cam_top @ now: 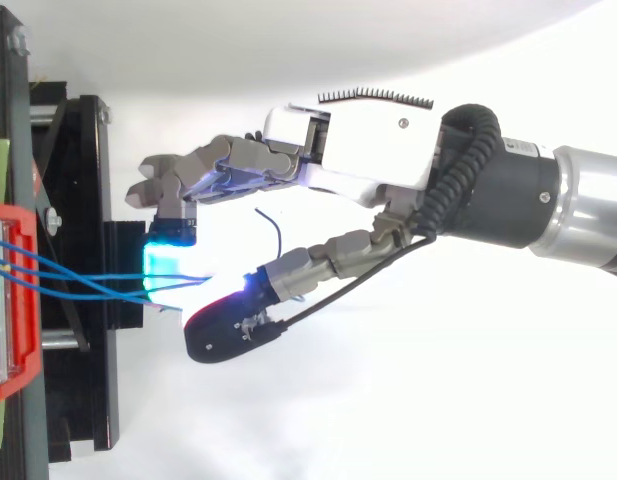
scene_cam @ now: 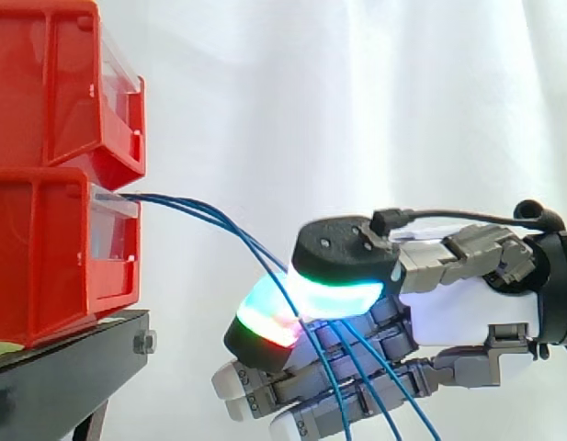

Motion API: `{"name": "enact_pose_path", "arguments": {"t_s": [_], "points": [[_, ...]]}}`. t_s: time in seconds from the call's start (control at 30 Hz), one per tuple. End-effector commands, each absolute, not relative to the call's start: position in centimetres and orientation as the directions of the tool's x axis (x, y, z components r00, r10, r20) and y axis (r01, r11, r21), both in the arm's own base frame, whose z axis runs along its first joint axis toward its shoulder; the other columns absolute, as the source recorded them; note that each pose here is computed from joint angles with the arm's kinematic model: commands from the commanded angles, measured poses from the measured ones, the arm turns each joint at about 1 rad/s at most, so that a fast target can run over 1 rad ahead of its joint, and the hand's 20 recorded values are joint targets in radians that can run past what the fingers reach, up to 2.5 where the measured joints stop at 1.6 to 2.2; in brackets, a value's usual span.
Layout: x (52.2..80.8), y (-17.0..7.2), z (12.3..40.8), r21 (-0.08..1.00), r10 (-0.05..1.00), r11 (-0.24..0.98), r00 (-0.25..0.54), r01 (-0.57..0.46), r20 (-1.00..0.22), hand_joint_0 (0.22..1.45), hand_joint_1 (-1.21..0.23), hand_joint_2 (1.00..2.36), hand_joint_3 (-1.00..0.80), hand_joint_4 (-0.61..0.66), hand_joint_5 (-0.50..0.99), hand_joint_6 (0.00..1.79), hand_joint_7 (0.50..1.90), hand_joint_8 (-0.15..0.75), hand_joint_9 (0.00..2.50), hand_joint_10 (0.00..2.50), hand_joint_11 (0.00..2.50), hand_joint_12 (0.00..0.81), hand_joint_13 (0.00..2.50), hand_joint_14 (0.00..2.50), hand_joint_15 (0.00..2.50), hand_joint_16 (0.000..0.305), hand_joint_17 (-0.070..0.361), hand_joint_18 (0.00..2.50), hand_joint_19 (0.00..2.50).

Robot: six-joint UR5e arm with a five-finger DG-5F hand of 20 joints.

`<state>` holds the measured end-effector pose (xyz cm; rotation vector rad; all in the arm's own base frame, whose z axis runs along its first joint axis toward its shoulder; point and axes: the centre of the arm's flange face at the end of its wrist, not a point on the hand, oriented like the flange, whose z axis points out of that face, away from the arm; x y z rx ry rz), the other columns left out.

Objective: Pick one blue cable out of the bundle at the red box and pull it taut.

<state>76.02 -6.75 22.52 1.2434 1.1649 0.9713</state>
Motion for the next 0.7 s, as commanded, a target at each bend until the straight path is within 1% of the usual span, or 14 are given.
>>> {"name": "enact_pose_path", "arguments": {"t_s": [0.0, 0.07, 0.13, 0.17, 0.2, 0.27, 0.4, 0.53, 0.57, 0.67], "points": [[76.01, -6.76, 22.52, 0.992, 0.978, 0.107, 0.174, 0.062, -0.116, 0.72, -0.97, 1.00, -0.46, 0.21, -0.20, 0.91, 0.91, 0.304, 0.35, 0.00, 0.12, 0.360, 0.19, 0.00, 0.00, 0.053, 0.120, 0.38, 0.08], [76.01, -6.76, 22.52, 0.992, 0.978, 0.107, 0.174, 0.062, -0.116, 0.71, -0.97, 1.00, -0.50, 0.21, -0.20, 0.91, 0.91, 0.301, 0.34, 0.00, 0.12, 0.362, 0.18, 0.00, 0.00, 0.053, 0.120, 0.38, 0.08], [76.03, -6.75, 22.54, 0.993, 0.978, 0.105, 0.175, 0.061, -0.114, 0.66, -0.96, 1.00, -0.50, 0.21, -0.20, 0.91, 0.89, 0.301, 0.34, 0.00, 0.12, 0.362, 0.18, 0.00, 0.00, 0.053, 0.120, 0.38, 0.08], [76.01, -6.76, 22.52, 0.993, 0.978, 0.105, 0.174, 0.062, -0.114, 0.66, -0.95, 1.00, -0.50, 0.22, -0.20, 0.91, 0.89, 0.301, 0.34, 0.00, 0.11, 0.362, 0.18, 0.00, 0.00, 0.053, 0.120, 0.38, 0.08], [76.01, -6.76, 22.52, 0.993, 0.978, 0.105, 0.174, 0.062, -0.114, 0.62, -0.92, 1.00, -0.50, 0.22, -0.20, 0.91, 0.88, 0.302, 0.34, 0.00, 0.11, 0.362, 0.18, 0.00, 0.00, 0.053, 0.120, 0.38, 0.10], [76.05, -6.75, 22.59, 0.993, 0.978, 0.105, 0.175, 0.061, -0.114, 0.58, -0.88, 1.00, -0.50, 0.23, -0.20, 0.90, 0.87, 0.306, 0.34, 0.00, 0.12, 0.365, 0.18, 0.00, 0.01, 0.054, 0.122, 0.37, 0.11], [76.05, -6.75, 22.59, 0.993, 0.978, 0.105, 0.175, 0.061, -0.114, 0.54, -0.76, 1.00, -0.50, 0.24, -0.18, 0.88, 0.88, 0.322, 0.36, 0.00, 0.10, 0.370, 0.18, 0.00, 0.03, 0.055, 0.124, 0.36, 0.14], [76.16, -6.74, 22.80, 0.993, 0.978, 0.104, 0.175, 0.056, -0.113, 0.58, -0.69, 1.00, -0.50, 0.23, -0.18, 0.87, 0.93, 0.320, 0.37, 0.00, 0.10, 0.361, 0.18, 0.00, 0.02, 0.053, 0.120, 0.35, 0.15], [76.16, -6.75, 22.80, 0.993, 0.978, 0.104, 0.177, 0.056, -0.113, 0.60, -0.70, 1.00, -0.45, 0.23, -0.18, 0.87, 0.94, 0.324, 0.38, 0.00, 0.09, 0.358, 0.18, 0.00, 0.02, 0.053, 0.119, 0.35, 0.15], [76.16, -6.74, 22.80, 0.993, 0.978, 0.104, 0.175, 0.056, -0.113, 0.61, -0.71, 1.01, -0.39, 0.22, -0.17, 0.87, 0.96, 0.323, 0.39, 0.00, 0.09, 0.357, 0.19, 0.00, 0.01, 0.053, 0.119, 0.35, 0.15]]}}
